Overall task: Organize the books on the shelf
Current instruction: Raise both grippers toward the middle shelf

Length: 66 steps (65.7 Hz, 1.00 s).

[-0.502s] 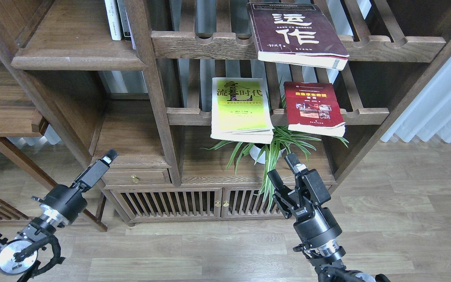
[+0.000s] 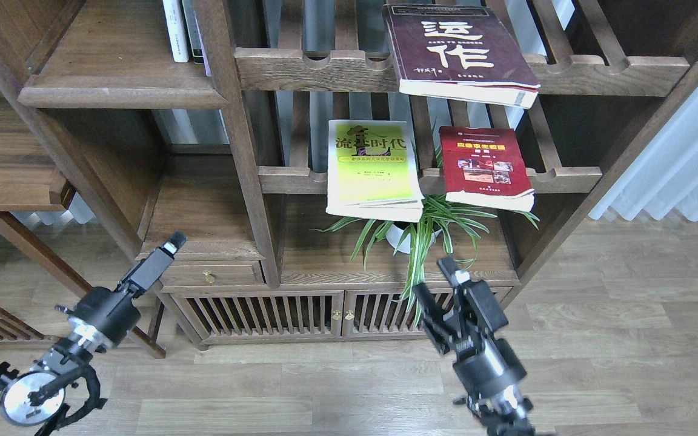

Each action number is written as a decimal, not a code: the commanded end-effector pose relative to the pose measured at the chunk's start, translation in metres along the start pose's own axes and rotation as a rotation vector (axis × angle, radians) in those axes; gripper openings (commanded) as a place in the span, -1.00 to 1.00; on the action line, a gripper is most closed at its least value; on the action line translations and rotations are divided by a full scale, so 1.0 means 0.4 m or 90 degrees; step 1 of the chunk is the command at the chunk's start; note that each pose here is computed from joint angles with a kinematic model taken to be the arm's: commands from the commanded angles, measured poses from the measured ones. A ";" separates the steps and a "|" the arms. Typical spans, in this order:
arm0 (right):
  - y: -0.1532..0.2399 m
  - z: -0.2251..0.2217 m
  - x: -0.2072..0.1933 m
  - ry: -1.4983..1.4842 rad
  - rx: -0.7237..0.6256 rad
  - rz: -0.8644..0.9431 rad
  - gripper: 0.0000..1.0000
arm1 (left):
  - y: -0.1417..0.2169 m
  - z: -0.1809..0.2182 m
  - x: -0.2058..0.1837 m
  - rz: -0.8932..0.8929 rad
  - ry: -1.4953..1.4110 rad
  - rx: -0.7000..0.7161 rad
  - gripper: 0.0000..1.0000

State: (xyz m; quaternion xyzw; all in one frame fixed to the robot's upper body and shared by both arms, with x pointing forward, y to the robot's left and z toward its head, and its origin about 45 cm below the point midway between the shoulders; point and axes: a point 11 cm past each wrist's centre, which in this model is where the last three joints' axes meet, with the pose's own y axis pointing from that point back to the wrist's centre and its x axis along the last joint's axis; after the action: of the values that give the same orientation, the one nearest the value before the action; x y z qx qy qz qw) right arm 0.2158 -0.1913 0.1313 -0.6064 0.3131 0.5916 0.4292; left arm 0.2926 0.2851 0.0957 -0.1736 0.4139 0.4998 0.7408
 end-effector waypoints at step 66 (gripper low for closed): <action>0.198 -0.044 0.158 0.049 -0.037 0.204 0.98 | 0.021 -0.100 0.037 0.047 0.109 -0.038 1.00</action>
State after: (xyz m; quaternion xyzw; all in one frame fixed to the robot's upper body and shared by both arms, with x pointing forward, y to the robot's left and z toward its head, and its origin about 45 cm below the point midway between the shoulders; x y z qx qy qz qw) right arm 0.1616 -0.2388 0.0569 -0.5834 0.4085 0.6339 0.3016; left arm 0.2743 0.2672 0.0704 -0.2104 0.4536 0.5110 0.6992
